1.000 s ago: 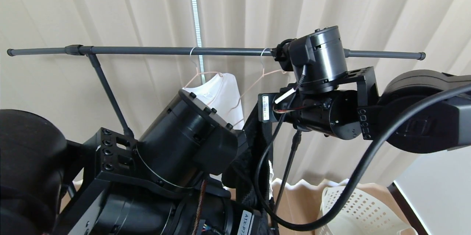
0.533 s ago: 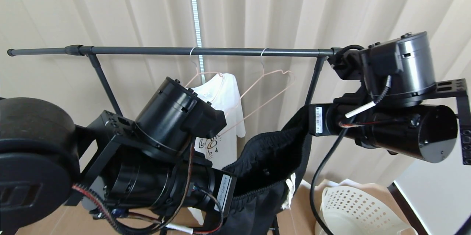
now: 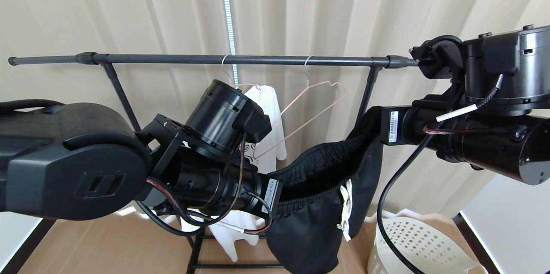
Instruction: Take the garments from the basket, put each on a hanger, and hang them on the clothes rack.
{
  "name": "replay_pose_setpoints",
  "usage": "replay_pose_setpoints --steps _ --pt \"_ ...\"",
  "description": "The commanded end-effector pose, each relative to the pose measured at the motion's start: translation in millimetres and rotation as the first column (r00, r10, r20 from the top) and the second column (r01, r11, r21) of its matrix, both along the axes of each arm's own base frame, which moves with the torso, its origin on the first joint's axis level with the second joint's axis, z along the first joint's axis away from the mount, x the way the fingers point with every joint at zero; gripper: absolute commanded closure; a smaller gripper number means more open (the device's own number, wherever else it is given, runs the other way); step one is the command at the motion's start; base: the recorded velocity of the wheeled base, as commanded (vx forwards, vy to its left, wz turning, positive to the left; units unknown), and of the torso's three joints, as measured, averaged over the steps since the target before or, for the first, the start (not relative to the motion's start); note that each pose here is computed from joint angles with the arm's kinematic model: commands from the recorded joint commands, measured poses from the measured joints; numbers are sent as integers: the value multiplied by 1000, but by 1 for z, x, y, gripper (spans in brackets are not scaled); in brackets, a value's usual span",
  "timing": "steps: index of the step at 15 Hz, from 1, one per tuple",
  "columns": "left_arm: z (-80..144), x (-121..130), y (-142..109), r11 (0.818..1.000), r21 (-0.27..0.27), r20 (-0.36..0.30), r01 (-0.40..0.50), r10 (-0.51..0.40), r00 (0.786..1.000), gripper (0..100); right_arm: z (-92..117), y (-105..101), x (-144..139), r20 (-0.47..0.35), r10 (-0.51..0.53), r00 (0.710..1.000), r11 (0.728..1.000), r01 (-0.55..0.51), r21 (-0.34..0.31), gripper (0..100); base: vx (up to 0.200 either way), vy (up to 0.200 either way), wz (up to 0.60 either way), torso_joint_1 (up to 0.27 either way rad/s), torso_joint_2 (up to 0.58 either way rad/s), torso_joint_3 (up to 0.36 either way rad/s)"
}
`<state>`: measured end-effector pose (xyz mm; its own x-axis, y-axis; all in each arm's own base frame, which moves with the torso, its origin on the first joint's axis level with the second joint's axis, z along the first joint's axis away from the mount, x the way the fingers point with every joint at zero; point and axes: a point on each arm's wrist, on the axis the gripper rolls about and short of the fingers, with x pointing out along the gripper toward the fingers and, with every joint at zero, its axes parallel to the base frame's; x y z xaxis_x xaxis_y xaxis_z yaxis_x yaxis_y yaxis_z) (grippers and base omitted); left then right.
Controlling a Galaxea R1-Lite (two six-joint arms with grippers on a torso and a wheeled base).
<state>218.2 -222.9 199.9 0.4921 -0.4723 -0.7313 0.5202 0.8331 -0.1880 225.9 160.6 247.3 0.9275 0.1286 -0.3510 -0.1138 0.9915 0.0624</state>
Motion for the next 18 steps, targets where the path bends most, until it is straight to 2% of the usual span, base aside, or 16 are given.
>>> replay_pose_setpoints --steps 1,6,9,11,14,16,18 --pt "-1 1 0 1000 5 -2 -2 2 1000 0 1 -1 1 4 -5 1000 1000 5 5 100 0 0 0 0 0 0" --pt "3 0 6 1000 11 17 -26 25 1000 0 2 -7 9 23 -36 999 999 36 16 100 0 0 0 0 0 0" --pt "7 11 18 999 28 57 -32 30 998 0 -1 -7 11 15 -39 999 999 39 10 100 0 0 0 0 0 0" --pt "6 31 25 998 31 116 -50 46 992 0 -1 -7 10 17 -32 999 999 32 0 100 0 0 0 0 0 0" --pt "-4 77 29 997 55 246 -57 42 968 0 -6 -9 7 7 -18 1000 999 19 -47 100 0 0 0 0 0 0" --pt "-8 106 25 996 66 300 -59 37 953 0 -10 -9 7 8 -10 1000 998 11 -65 100 0 0 0 0 0 0" --pt "-9 124 16 997 59 327 -57 34 944 0 -11 -9 7 10 -10 1000 998 11 -64 100 0 0 0 0 0 0"
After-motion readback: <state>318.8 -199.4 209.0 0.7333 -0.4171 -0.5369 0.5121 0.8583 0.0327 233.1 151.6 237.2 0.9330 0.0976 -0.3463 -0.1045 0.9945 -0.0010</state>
